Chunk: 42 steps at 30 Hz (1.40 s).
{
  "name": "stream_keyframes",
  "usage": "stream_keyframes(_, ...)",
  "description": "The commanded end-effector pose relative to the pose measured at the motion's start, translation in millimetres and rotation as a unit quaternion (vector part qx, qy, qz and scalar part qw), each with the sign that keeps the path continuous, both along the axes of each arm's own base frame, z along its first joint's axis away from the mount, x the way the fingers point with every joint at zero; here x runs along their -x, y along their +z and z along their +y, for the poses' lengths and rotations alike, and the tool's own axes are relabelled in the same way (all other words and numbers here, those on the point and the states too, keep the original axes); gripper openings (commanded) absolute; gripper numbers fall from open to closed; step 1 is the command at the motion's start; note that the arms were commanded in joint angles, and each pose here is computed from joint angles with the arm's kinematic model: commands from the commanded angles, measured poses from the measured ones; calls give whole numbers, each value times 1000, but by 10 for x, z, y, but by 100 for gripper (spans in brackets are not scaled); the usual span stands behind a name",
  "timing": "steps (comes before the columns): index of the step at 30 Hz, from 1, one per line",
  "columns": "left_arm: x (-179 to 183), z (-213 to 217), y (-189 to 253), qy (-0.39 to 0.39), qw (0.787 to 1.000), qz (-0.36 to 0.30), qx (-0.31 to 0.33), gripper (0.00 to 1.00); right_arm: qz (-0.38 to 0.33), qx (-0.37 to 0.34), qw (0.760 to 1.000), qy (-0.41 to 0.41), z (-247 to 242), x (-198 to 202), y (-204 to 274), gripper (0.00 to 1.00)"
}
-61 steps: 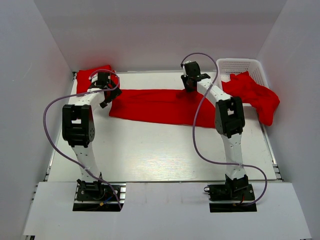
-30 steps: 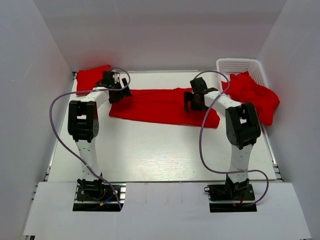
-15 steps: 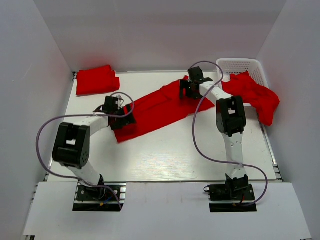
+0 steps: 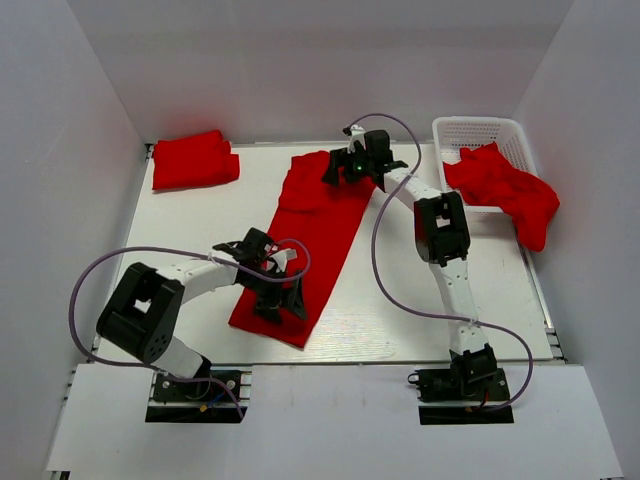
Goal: Fold and stack the t-shirts
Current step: Rotate the tshirt 90 degrees
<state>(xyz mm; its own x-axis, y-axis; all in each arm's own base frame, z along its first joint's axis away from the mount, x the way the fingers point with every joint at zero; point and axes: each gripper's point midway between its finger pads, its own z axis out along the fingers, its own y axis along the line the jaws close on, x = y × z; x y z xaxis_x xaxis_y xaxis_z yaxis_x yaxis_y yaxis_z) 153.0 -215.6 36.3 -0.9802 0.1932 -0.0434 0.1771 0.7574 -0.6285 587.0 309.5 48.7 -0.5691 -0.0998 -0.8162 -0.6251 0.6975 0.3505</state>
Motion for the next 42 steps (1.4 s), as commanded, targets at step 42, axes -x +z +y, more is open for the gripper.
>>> stream_keyframes(42,-3098,1627,1921,384,826,-340,-234,100,202,224,943,-137,-884,812,-621,90)
